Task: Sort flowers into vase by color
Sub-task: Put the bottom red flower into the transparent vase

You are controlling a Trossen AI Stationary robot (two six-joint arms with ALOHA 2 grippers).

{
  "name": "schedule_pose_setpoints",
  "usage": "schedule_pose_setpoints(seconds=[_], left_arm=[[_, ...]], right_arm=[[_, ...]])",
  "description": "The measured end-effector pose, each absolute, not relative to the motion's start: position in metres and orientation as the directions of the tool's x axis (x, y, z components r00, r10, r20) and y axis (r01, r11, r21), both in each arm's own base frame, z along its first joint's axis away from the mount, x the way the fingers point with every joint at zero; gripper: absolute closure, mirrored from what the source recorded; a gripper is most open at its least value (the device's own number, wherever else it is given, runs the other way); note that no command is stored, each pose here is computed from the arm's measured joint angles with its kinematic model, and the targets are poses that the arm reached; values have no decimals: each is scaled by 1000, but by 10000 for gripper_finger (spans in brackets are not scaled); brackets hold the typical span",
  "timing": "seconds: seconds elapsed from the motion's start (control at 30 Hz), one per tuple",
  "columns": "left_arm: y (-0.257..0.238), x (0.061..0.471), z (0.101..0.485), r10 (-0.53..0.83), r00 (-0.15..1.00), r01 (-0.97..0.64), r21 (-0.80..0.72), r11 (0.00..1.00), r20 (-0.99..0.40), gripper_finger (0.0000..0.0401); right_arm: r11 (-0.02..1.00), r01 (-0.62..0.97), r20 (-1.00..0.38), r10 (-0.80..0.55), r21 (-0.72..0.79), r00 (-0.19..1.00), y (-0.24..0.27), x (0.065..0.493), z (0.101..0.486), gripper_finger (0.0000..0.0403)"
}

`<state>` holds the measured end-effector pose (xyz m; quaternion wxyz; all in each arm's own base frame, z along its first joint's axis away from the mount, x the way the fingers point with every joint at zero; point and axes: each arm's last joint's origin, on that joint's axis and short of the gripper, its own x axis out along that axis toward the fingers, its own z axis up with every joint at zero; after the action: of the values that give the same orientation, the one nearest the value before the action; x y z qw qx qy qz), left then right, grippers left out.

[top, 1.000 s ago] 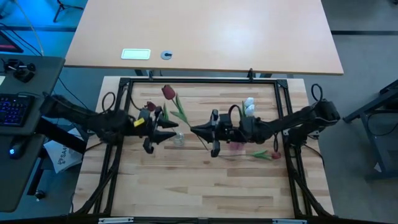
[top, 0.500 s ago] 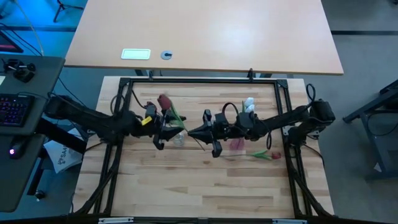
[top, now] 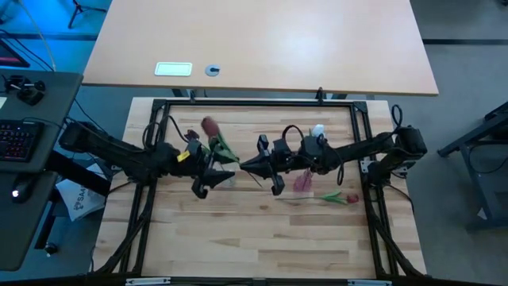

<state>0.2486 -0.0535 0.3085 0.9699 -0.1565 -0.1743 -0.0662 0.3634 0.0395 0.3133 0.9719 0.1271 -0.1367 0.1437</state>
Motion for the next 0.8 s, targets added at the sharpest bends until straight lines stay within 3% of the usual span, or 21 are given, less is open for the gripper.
schedule_pose_setpoints(seconds=[0.8], left_arm=[[-44, 249, 311, -44, 922, 109, -150, 983, 384, 192]], right_arm=[[922, -307, 248, 248, 237, 937, 36, 365, 308, 402]])
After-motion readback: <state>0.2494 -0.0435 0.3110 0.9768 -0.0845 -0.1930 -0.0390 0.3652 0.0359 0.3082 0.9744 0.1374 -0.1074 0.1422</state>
